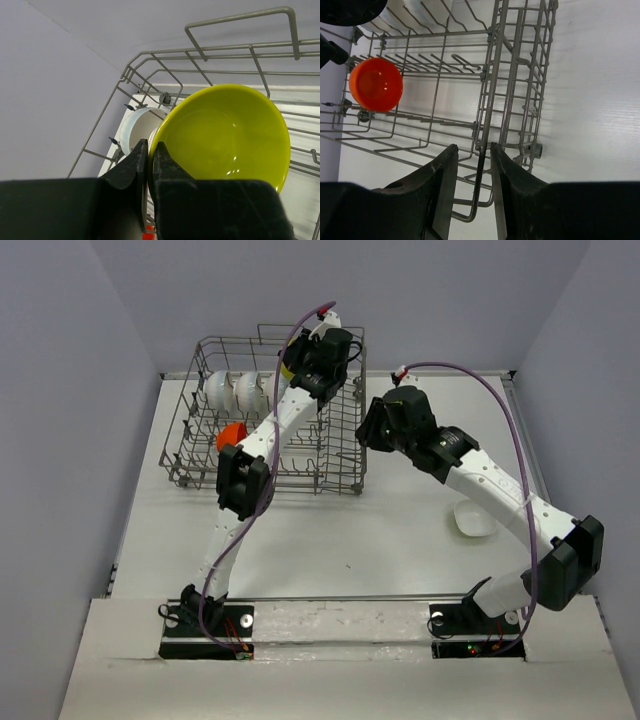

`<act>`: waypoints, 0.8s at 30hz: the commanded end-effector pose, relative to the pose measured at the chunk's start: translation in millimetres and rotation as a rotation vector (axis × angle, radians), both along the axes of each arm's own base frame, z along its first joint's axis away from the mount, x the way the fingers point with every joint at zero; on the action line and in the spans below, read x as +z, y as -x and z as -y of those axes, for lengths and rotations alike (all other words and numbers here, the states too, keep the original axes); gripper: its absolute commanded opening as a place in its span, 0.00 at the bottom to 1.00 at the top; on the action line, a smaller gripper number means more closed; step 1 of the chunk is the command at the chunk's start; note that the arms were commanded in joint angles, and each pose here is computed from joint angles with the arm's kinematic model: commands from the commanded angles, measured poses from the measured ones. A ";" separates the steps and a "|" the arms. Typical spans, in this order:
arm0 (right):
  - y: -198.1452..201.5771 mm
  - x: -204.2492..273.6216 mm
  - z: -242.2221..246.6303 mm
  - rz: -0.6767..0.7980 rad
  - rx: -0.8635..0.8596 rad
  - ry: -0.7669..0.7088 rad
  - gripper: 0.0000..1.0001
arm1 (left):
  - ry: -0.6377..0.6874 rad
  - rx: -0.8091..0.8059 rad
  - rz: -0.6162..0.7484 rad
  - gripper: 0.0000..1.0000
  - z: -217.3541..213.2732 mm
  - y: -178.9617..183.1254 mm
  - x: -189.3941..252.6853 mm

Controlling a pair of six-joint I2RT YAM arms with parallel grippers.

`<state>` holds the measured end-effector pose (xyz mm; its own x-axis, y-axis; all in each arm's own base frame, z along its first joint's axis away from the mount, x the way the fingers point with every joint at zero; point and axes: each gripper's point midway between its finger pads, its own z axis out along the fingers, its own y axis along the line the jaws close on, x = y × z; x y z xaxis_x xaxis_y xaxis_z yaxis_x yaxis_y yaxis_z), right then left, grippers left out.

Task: Load the bowls into the dish rack
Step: Insert the bowl into the dish rack.

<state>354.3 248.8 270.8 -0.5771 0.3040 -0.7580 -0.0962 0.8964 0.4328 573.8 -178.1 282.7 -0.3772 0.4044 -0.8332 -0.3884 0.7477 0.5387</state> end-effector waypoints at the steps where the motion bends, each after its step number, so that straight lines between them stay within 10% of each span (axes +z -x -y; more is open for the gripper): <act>1: 8.0 18.1 -10.1 0.046 0.025 -0.056 0.38 | 0.031 0.023 0.047 0.00 0.1 4.0 10.7; 24: 11.8 5.6 -2.4 0.026 -0.001 -0.040 0.07 | -0.135 0.092 -0.023 0.00 7.3 15.3 -15.6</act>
<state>341.9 250.9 256.9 -0.6043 0.3295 -0.7254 -0.0663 0.8865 0.4579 566.1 -189.8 243.4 -0.4595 0.4986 -0.7350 -0.3507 0.6584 0.6659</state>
